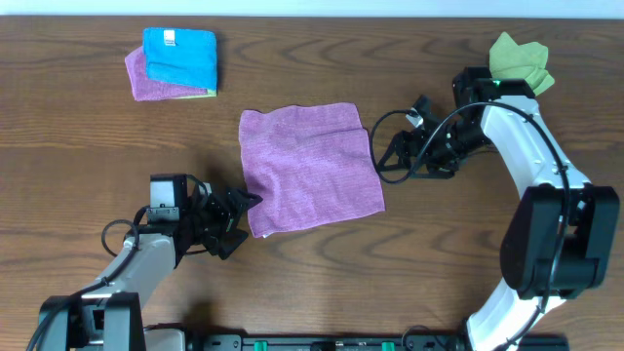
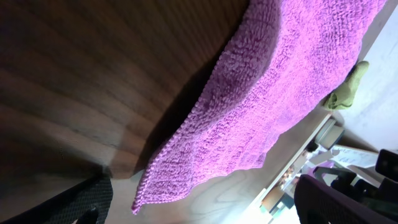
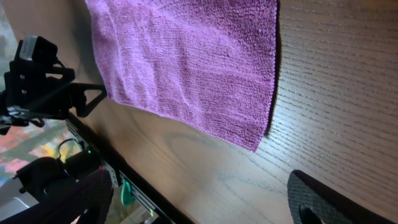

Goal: Fold the cloth
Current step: 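Move the left gripper to the cloth's lower-left corner and grasp it, then grasp the cloth's lower-right corner with the right gripper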

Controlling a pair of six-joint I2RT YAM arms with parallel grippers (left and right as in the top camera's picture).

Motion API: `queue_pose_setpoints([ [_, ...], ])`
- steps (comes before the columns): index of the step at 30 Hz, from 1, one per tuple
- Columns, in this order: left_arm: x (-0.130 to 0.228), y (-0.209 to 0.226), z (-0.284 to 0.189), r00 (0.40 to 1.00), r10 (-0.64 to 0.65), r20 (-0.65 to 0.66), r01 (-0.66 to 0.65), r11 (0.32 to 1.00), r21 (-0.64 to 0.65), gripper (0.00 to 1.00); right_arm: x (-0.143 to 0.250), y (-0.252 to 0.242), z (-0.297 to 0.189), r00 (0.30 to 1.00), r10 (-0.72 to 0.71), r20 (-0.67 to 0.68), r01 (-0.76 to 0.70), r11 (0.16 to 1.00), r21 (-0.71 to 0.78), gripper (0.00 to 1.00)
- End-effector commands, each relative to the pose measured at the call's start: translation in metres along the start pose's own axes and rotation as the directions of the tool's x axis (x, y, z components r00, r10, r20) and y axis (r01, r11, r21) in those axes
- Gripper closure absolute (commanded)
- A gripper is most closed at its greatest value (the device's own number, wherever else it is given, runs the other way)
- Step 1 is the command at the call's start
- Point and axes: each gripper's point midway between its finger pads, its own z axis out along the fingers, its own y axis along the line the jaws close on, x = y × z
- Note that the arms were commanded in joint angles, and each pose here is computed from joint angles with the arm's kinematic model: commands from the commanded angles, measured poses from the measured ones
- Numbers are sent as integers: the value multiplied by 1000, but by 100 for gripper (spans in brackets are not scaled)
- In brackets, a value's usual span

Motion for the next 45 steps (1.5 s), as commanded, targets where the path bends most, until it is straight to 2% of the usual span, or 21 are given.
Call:
queue_pose_setpoints([
  [1,-1,22,3,997,-65,34,67,996,-63,5,1,5,-5,1000,-24,18,24,999,-21,10],
  [8,2,28,12,997,-80,19,81,993,-82,4,1,5,-5,1000,-24,18,24,999,-21,10],
  [12,7,29,25,998,-70,-7,69,993,-92,0,1,5,-5,1000,-23,18,24,999,-22,11],
  [17,7,34,31,997,-75,-17,73,992,-105,30,2,5,-5,1000,-20,13,20,1000,-21,11],
  [25,6,25,32,999,-49,-24,47,997,-69,94,3,-8,4,1000,-17,16,17,1000,12,9],
  [33,4,-4,32,998,41,-42,-39,998,53,94,12,-31,36,999,48,24,-48,999,7,7],
  [39,9,-10,31,996,50,-72,-44,996,76,94,17,-40,56,995,93,35,-93,996,1,8],
  [45,10,-15,31,994,72,-85,-64,994,94,94,24,-37,77,993,118,32,-117,993,-25,12],
])
